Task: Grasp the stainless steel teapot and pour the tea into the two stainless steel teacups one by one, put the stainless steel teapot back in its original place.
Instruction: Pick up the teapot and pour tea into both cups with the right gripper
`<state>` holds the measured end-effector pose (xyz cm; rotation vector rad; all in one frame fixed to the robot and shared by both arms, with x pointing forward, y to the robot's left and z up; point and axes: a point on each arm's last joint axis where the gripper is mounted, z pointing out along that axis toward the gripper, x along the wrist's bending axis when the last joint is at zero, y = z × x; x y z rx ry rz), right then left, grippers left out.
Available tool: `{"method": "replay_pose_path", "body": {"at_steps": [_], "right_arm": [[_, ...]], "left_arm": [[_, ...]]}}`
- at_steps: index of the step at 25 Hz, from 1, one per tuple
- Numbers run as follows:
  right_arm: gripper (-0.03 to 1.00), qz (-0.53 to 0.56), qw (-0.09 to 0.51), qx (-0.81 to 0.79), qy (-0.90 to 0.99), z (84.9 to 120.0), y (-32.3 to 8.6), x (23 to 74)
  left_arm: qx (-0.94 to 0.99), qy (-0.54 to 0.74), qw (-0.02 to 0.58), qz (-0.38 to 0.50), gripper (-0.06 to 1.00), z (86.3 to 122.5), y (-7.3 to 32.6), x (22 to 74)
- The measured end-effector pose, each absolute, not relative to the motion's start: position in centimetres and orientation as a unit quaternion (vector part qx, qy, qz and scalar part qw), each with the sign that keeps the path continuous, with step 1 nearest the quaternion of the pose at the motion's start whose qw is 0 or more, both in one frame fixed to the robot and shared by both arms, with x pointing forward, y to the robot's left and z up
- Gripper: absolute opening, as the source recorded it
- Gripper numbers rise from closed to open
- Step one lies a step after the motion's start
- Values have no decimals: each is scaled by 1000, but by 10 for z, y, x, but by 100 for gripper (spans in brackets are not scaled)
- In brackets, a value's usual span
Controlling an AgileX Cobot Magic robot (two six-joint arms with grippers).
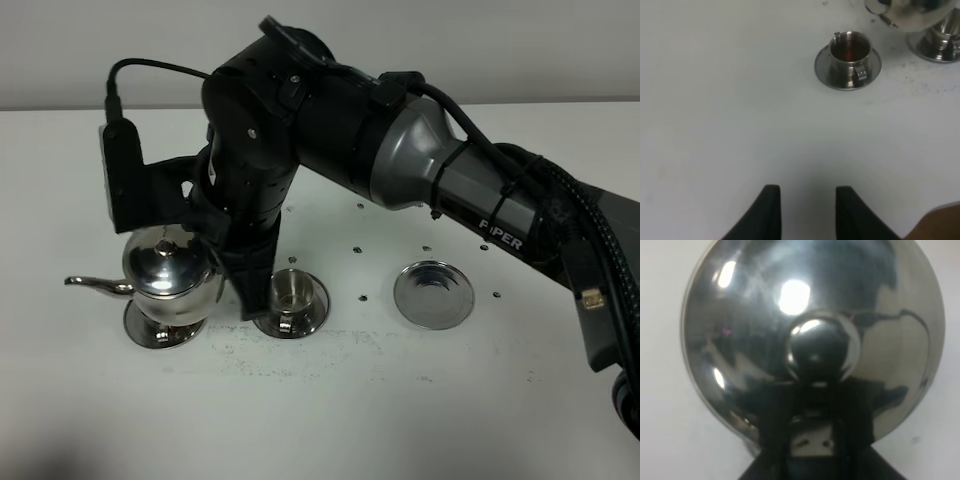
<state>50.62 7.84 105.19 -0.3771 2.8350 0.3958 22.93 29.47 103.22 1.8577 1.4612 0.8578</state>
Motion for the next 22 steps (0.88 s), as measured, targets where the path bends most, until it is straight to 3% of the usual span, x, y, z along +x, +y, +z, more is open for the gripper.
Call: {"method": "replay_pose_path", "body": {"at_steps": [13,22], "right_arm": [[19,133,18,16,991,1031,88,468],[19,169,8,64,984,997,92,466]], "left_arm": [[703,553,309,325,27,1032,295,229],[703,553,309,325,27,1032,295,229]]}}
